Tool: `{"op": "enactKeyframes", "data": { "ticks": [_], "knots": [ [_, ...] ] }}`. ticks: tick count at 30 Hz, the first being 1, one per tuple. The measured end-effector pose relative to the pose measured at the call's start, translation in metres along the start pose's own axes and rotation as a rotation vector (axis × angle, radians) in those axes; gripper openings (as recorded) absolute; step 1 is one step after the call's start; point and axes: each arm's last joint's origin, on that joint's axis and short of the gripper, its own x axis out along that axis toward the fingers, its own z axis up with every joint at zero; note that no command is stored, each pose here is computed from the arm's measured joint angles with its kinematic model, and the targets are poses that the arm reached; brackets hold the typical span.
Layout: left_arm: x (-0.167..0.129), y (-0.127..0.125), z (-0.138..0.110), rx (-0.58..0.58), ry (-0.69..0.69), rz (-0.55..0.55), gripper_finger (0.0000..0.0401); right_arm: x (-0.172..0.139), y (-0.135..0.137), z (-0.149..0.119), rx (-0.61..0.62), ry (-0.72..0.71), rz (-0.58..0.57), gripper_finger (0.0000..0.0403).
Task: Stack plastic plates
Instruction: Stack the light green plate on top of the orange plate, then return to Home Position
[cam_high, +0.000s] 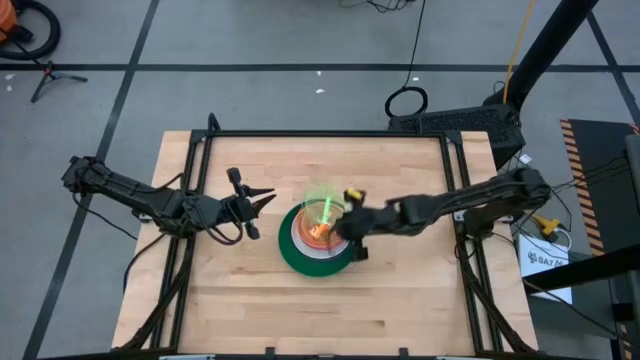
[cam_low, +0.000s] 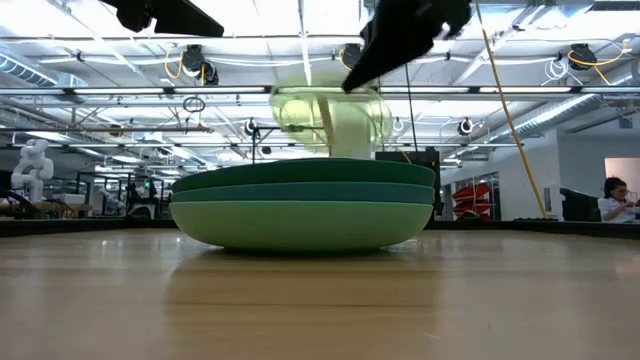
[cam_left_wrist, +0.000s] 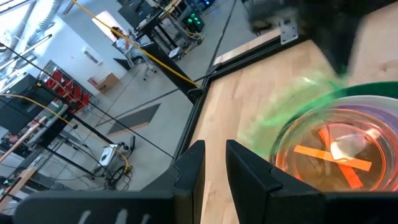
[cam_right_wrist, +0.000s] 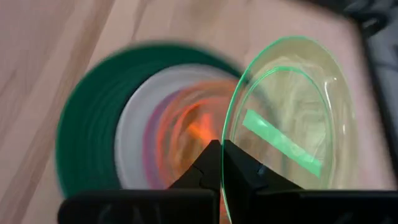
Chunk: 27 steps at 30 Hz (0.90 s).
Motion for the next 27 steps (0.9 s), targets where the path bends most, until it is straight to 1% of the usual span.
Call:
{"op": "enactKeyframes", "data": {
  "ticks": [2, 5, 9, 12, 20, 24, 27],
  "knots": [
    [0.000, 0.000, 0.000, 0.001, 0.001, -0.001, 0.0072, 0.012, 0.010, 0.001, -0.033, 0.066, 0.024, 0.0002],
    [0.000, 0.000, 0.000, 0.001, 0.003, -0.001, 0.0072, 0.027, 0.022, 0.003, -0.063, 0.112, 0.043, 0.0002],
    [0.000, 0.000, 0.000, -0.001, 0.003, -0.002, 0.0072, 0.041, 0.030, 0.002, -0.056, 0.150, 0.052, 0.0008],
    [0.000, 0.000, 0.000, -0.001, 0.003, -0.002, 0.0072, 0.046, 0.031, 0.000, -0.043, 0.168, 0.051, 0.0029],
    [0.000, 0.000, 0.000, -0.006, 0.003, -0.002, 0.0072, 0.048, 0.032, -0.001, -0.025, 0.172, 0.049, 0.0109],
    [0.000, -0.001, 0.000, -0.012, -0.001, -0.011, 0.0072, 0.046, 0.031, 0.000, -0.004, 0.169, 0.048, 0.0133],
    [0.000, -0.001, -0.001, -0.014, 0.004, -0.020, 0.0072, 0.046, 0.031, -0.003, 0.013, 0.194, 0.050, 0.0140]
  ]
}}
